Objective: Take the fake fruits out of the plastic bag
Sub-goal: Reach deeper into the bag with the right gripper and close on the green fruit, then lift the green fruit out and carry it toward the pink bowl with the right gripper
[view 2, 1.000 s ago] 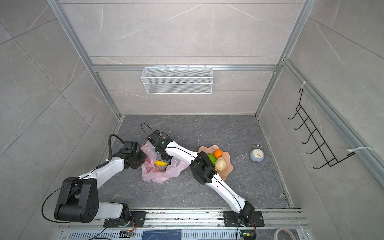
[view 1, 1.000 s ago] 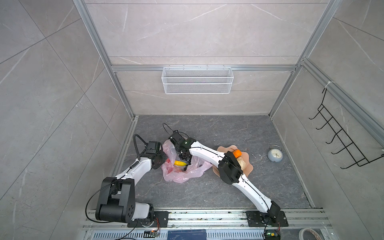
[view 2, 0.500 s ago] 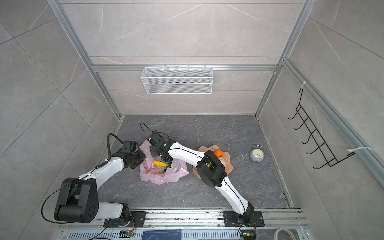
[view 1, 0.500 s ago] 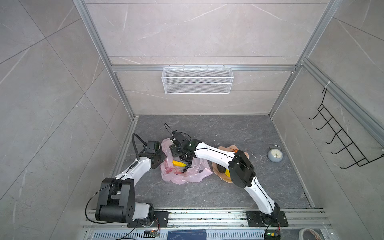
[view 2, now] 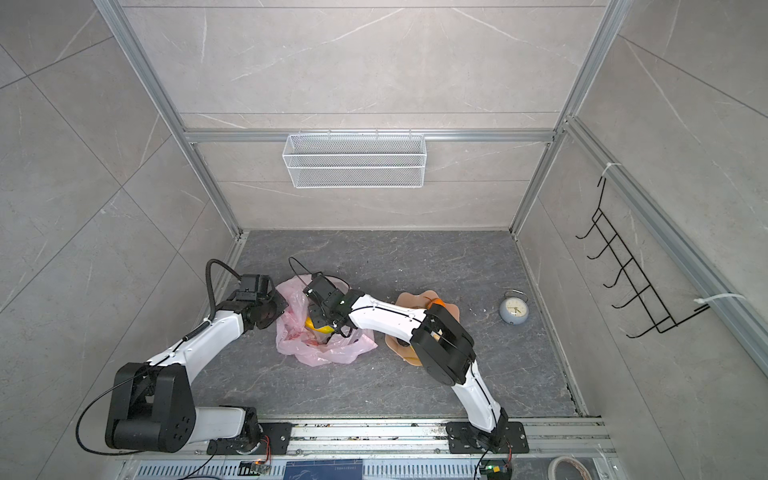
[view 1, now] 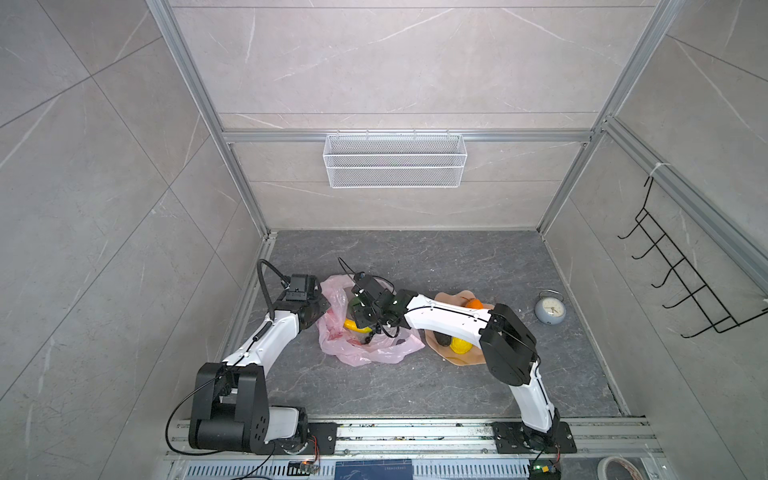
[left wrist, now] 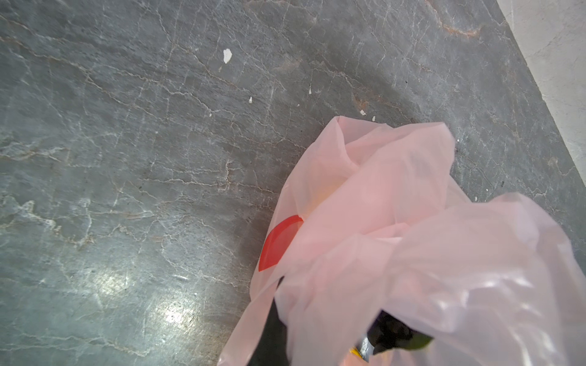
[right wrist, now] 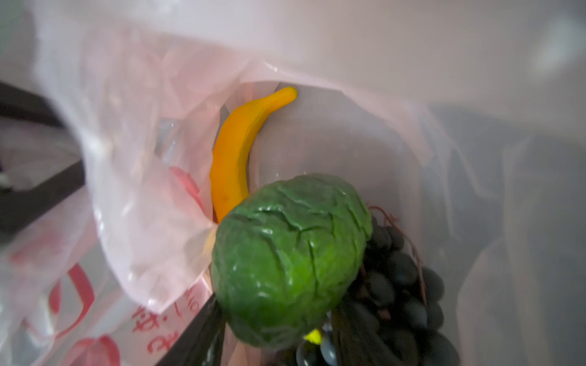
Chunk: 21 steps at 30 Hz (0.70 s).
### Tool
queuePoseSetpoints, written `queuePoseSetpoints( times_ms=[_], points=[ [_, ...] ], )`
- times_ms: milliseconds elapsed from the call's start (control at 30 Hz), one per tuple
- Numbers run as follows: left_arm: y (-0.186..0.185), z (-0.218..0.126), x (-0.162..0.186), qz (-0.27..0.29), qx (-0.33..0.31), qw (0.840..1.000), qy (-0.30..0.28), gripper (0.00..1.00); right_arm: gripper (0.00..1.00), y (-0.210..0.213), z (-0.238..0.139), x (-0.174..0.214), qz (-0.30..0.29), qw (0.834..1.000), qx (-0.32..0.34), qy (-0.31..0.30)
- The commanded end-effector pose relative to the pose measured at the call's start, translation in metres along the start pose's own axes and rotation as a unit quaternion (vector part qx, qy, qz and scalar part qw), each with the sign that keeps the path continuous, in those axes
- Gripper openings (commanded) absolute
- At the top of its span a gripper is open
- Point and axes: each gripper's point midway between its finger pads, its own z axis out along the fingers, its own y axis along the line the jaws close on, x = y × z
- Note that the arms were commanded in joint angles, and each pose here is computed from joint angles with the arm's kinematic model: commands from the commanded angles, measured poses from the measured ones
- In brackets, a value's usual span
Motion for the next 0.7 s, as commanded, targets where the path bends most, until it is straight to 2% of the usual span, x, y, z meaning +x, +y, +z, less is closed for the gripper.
queuePoseSetpoints(
  times_ms=[0, 267, 667],
  points=[
    [-0.01, -0.012, -0.016, 0.004, 0.012, 1.0, -0.022, 0.0, 0.54, 0.007, -0.022, -0.009, 0.005, 0.999, -0.016, -0.028],
    [-0.009, -0.011, -0.015, 0.005, 0.009, 1.0, -0.02, 0.0, 0.54, 0.014, -0.056, -0.007, -0.001, 0.999, -0.028, -0.044],
    [-0.008, -0.015, -0.018, 0.015, -0.003, 0.999, -0.031, 0.0, 0.54, 0.003, -0.15, -0.007, 0.004, 0.995, -0.04, -0.096]
  ],
)
